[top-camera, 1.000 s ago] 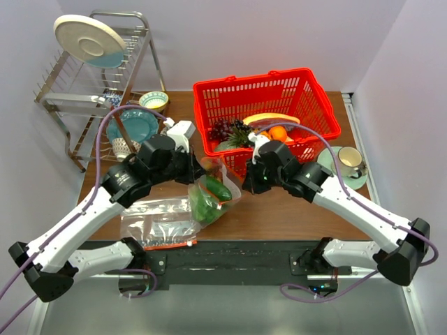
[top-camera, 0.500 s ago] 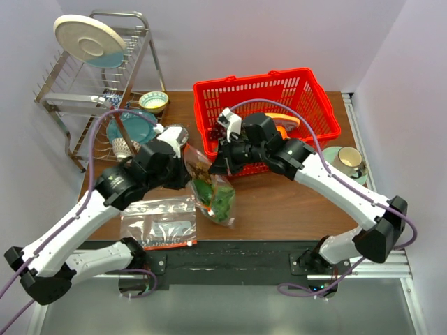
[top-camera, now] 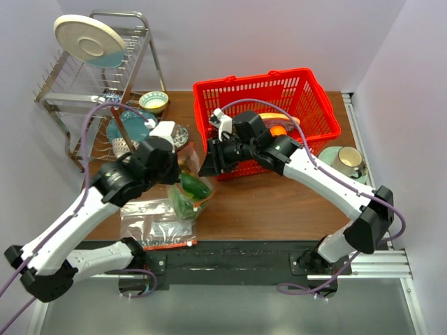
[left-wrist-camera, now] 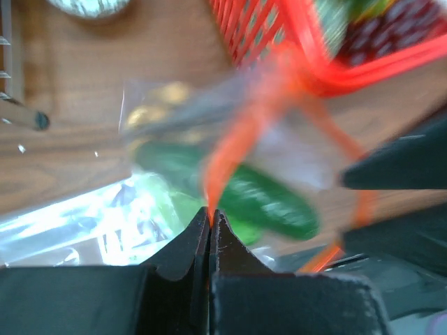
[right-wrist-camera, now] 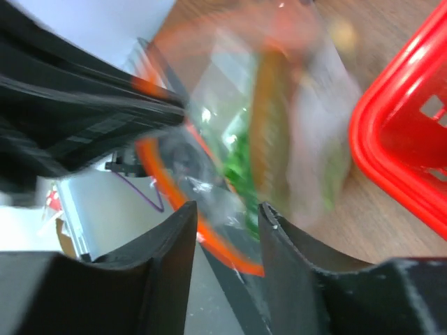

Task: Place the food in the zip-top bag and seal the zipper
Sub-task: Adjust the zipper food storage bag at the center of the board.

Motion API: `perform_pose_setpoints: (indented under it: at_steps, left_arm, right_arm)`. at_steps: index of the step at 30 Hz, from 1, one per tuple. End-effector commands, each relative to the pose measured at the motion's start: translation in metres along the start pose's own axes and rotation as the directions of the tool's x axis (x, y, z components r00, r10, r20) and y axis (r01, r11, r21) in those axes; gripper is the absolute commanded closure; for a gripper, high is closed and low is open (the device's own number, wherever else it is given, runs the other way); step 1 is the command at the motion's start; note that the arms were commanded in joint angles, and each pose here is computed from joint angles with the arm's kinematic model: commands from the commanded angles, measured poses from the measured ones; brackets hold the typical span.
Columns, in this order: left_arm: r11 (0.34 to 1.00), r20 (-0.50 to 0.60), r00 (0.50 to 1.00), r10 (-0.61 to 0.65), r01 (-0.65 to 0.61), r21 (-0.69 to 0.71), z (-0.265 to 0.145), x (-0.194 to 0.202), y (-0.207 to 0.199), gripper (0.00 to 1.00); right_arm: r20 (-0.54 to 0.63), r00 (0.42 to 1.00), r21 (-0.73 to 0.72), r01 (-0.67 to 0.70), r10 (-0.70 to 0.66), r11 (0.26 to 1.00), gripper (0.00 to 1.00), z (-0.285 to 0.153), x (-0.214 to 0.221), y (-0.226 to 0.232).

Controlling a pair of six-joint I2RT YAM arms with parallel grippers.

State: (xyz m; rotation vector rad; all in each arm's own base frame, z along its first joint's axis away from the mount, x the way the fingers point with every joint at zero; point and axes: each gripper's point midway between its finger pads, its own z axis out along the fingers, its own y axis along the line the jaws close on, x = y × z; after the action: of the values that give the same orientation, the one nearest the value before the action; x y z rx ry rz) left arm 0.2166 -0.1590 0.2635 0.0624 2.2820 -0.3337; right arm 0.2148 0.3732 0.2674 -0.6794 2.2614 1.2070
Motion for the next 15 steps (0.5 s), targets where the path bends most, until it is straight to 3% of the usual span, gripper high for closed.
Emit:
perform_pose_setpoints:
  at_steps: [1, 10, 15]
  left_arm:
    - [0.999, -0.003, 0.999, 0.033, -0.033, 0.023, 0.034, 0.008, -0.011, 1.0]
    - [0.998, 0.046, 0.997, 0.064, -0.065, 0.011, 0.046, 0.004, -0.009, 1.0]
    - [0.997, 0.087, 0.993, 0.08, -0.08, 0.006, 0.04, 0.0, -0.003, 1.0]
  right_arm:
    - [0.059, 0.994, 0.065, 0.086, -0.09, 0.994, 0.53, -0.028, -0.028, 0.01]
    - [0.184, 0.98, 0.232, 0.026, -0.07, 0.972, 0.51, -0.086, -0.1, -0.049]
    - [0.21, 0.972, 0.38, 0.016, -0.103, 0.925, 0.47, -0.086, -0.136, -0.105]
